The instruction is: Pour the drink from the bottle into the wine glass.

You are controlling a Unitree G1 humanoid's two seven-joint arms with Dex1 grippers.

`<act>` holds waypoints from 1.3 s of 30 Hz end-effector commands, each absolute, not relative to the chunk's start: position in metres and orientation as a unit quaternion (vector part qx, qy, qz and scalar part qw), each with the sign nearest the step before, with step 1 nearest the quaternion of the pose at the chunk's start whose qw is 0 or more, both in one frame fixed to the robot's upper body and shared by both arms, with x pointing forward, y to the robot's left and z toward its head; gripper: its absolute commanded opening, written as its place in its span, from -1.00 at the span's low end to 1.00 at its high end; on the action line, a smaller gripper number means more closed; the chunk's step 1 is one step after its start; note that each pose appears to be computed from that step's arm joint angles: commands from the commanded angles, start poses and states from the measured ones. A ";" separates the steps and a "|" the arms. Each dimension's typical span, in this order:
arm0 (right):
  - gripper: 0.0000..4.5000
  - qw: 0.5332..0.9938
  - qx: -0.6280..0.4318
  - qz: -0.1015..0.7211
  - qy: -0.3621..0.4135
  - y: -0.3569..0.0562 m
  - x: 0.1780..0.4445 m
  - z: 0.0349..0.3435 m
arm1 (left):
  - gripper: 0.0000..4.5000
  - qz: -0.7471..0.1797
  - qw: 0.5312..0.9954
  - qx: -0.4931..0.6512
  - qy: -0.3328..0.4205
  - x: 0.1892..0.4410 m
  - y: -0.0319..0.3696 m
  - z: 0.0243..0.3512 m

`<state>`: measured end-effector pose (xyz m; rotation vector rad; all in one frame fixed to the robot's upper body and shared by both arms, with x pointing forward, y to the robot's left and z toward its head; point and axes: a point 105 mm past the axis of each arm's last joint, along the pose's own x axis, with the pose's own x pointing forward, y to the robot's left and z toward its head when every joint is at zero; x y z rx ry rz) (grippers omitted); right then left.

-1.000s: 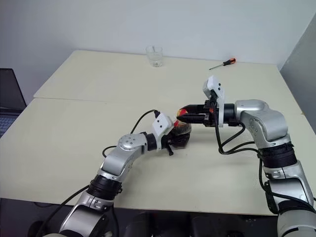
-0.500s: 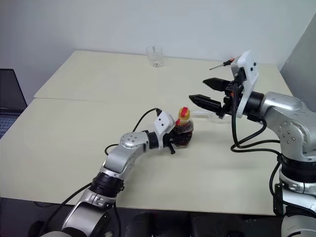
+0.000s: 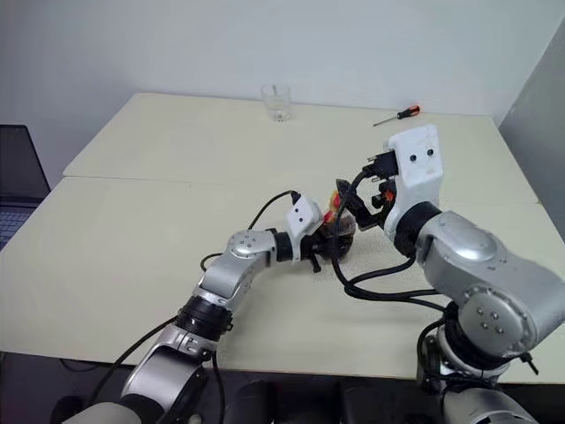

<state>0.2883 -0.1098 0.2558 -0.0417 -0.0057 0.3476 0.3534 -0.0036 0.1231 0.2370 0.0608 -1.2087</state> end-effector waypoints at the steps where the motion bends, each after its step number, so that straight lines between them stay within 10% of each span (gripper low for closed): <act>1: 0.81 0.991 -0.017 0.133 -0.023 -0.113 0.283 0.260 | -0.67 -0.606 0.788 0.110 -0.024 0.357 -0.009 0.155; 39: 0.81 0.992 0.052 0.110 0.014 -0.086 0.282 0.253 | -0.67 -0.672 0.728 0.129 -0.048 0.373 -0.027 0.174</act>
